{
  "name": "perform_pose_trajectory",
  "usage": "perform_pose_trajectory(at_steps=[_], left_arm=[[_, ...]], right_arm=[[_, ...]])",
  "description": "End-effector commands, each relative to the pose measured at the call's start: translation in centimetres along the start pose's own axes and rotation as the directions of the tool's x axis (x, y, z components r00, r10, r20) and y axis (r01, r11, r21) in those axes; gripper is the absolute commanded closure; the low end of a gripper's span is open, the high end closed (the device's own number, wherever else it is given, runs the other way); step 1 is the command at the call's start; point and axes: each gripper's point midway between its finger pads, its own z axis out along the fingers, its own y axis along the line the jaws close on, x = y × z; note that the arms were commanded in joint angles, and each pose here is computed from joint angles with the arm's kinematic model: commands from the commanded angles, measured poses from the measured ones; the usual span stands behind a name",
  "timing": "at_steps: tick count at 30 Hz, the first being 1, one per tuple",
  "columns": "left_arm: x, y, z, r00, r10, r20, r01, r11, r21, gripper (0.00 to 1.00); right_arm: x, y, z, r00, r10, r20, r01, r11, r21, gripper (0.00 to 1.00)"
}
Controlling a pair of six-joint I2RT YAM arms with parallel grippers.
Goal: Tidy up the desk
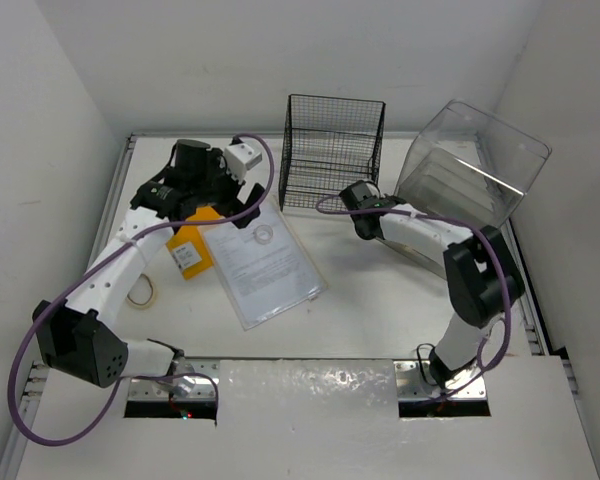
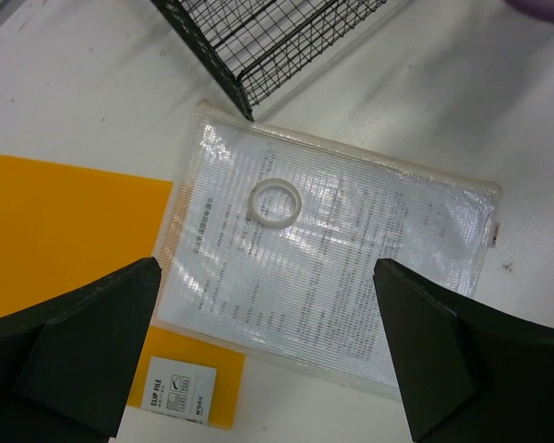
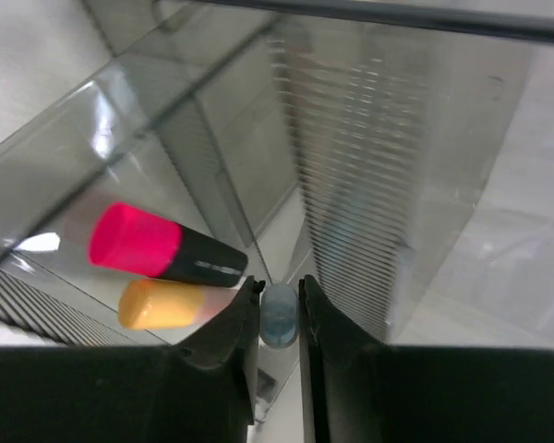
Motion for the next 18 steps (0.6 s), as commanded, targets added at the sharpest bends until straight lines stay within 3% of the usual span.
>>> perform_pose_trajectory(at_steps=[1,3,4,7,14,17,18], left_arm=[[-0.9,0.4,-1.2,0.998,0.019,0.052,-0.018,1.000,-0.018,0.00],[-0.7,0.5,-1.1,0.999,0.019,0.049,-0.018,1.000,-0.020,0.00],[-0.6,0.6,-1.1,0.999,0.019,0.046,-0.018,1.000,-0.020,0.00],[-0.5,0.8,-1.1,0.999,0.018,0.048,-0.016,1.000,-0.026,0.00],[-0.1,1.8,-1.3,0.998,-0.043,0.045,0.045,0.997,-0.065,0.00],[1.4,4.6,-2.3,0.983,-0.180,0.027,0.182,0.964,-0.197,0.00],[2.6,6.7,-3.3,0.975,-0.222,0.010,0.215,0.930,-0.297,0.00]], right_arm=[[-1.1,-0.9,0.4,1.000,-0.022,-0.009,0.022,0.999,0.041,0.81],[-1.1,-0.4,0.8,0.999,-0.035,-0.023,0.036,0.999,0.035,0.72],[-1.2,-0.3,0.8,0.999,-0.034,-0.025,0.035,0.999,0.031,0.61],[-1.2,-0.4,0.7,1.000,-0.021,-0.022,0.021,0.999,0.028,0.50],[-1.9,-2.1,-1.5,0.991,0.120,0.067,-0.118,0.992,-0.034,0.39],[-2.2,-2.6,-3.0,0.967,0.217,0.136,-0.203,0.973,-0.108,0.35],[-2.5,-2.7,-3.5,0.953,0.252,0.167,-0.231,0.963,-0.136,0.34]])
